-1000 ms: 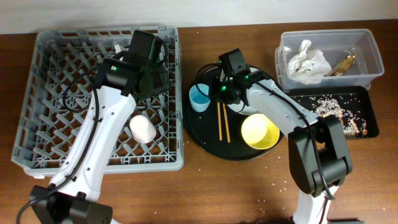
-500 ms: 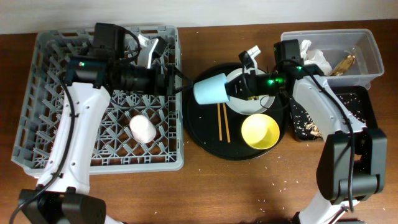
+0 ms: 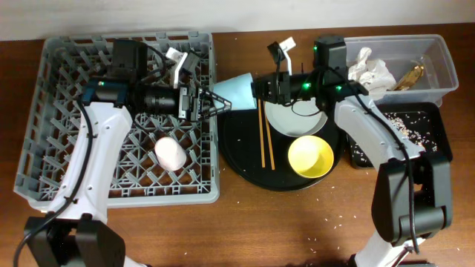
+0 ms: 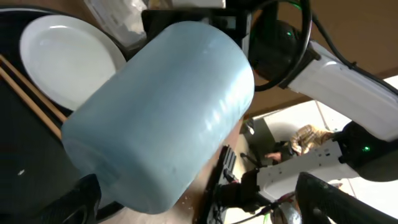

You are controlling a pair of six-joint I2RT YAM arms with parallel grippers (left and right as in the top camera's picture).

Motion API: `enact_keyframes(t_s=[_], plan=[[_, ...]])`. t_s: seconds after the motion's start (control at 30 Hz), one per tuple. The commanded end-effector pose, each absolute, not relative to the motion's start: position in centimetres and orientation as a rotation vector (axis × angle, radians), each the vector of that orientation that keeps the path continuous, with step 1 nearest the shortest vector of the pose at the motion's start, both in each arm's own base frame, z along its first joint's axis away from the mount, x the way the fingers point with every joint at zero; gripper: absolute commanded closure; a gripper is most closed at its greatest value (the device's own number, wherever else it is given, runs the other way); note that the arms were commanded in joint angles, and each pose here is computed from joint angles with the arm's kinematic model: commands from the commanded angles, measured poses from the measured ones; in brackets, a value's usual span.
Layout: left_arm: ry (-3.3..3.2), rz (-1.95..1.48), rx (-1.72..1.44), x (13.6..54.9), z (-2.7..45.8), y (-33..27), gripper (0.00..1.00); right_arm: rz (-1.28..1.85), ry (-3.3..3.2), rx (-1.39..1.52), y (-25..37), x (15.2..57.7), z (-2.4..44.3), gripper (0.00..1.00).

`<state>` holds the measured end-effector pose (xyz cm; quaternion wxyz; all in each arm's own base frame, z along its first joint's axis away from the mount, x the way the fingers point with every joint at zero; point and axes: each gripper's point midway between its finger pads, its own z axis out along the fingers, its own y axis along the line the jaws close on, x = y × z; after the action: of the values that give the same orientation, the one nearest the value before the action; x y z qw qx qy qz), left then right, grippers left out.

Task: Sort waste into correct bins and load items into the dishwasher rack
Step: 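Grasp the blue cup with the right gripper and pass it to the left gripper, then place the blue cup upside down in the dish rack with the left gripper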

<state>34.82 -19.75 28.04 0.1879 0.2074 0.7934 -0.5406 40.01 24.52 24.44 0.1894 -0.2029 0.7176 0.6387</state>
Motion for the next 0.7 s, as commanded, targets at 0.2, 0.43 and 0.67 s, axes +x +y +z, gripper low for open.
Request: enact_keyframes(t_s=[0.2, 0.43, 0.67], plan=[[2.205, -1.483, 0.621, 35.3, 28.0, -20.2, 0.01, 1.895, 1.971, -0.632, 26.2, 38.7, 27.2, 0.96], [2.201, -1.499, 0.594, 35.6, 28.3, -20.2, 0.02, 1.800, 2.020, -0.541, 28.2, 39.8, 26.4, 0.96], [2.203, -1.491, 0.594, 35.7, 28.3, -20.2, 0.35, 1.727, 2.039, -0.465, 28.3, 41.0, 25.9, 0.90]])
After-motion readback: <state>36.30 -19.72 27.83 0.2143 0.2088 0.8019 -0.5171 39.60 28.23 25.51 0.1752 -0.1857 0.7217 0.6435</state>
